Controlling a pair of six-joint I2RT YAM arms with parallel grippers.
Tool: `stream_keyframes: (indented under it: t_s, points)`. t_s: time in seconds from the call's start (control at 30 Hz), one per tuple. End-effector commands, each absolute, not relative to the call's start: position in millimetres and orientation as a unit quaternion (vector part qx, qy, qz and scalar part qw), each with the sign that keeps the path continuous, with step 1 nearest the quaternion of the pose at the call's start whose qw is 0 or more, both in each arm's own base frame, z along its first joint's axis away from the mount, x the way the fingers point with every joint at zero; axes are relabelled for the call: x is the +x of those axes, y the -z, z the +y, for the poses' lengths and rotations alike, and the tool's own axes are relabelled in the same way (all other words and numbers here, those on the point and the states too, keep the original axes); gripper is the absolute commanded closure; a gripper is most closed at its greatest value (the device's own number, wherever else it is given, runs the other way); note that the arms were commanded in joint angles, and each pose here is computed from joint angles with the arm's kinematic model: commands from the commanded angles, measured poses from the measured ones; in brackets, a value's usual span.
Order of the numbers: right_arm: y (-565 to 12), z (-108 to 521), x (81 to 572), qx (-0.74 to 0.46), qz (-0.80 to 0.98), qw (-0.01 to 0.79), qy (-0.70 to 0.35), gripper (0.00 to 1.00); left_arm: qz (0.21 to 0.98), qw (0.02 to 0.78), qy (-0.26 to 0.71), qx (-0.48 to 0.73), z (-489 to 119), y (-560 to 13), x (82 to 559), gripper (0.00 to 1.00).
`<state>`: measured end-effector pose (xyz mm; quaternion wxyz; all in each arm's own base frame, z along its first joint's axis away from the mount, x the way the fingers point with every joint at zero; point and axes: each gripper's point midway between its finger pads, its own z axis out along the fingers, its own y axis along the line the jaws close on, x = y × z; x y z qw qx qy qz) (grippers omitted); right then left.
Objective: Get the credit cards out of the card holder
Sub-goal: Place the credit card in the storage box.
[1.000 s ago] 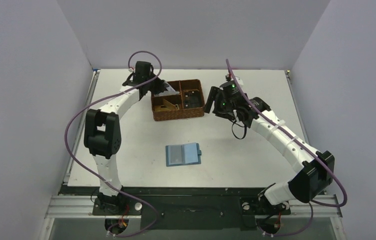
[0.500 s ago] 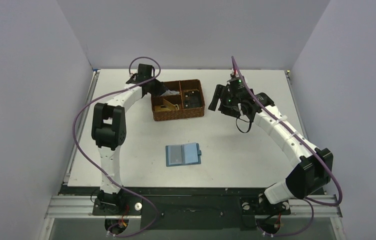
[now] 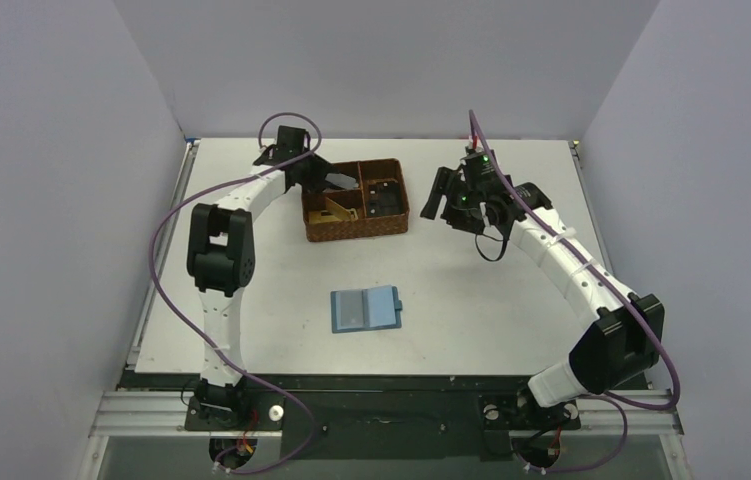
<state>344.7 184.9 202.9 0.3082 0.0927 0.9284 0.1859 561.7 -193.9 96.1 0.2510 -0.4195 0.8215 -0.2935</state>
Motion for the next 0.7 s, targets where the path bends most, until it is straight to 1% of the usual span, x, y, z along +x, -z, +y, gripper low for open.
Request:
stream_keyframes:
  t_s: [0.0, 0.33, 0.67]
  points:
    - [-218.0, 187.2, 352.6, 0.086, 0.922, 0.322, -0.198, 0.28, 0.811, 0.282, 0.31, -0.409, -192.4, -129.5, 573.1, 0.63]
    - [-213.8, 189.4, 352.3, 0.085, 0.924, 0.314, -0.201, 0.28, 0.809, 0.291, 0.31, -0.406, -187.8, -145.8, 566.3, 0.54]
    - [-214.5, 189.2, 349.6, 0.086, 0.923, 0.313, -0.205, 0.28, 0.808, 0.311, 0.313, -0.39, -185.5, -173.6, 559.1, 0.5]
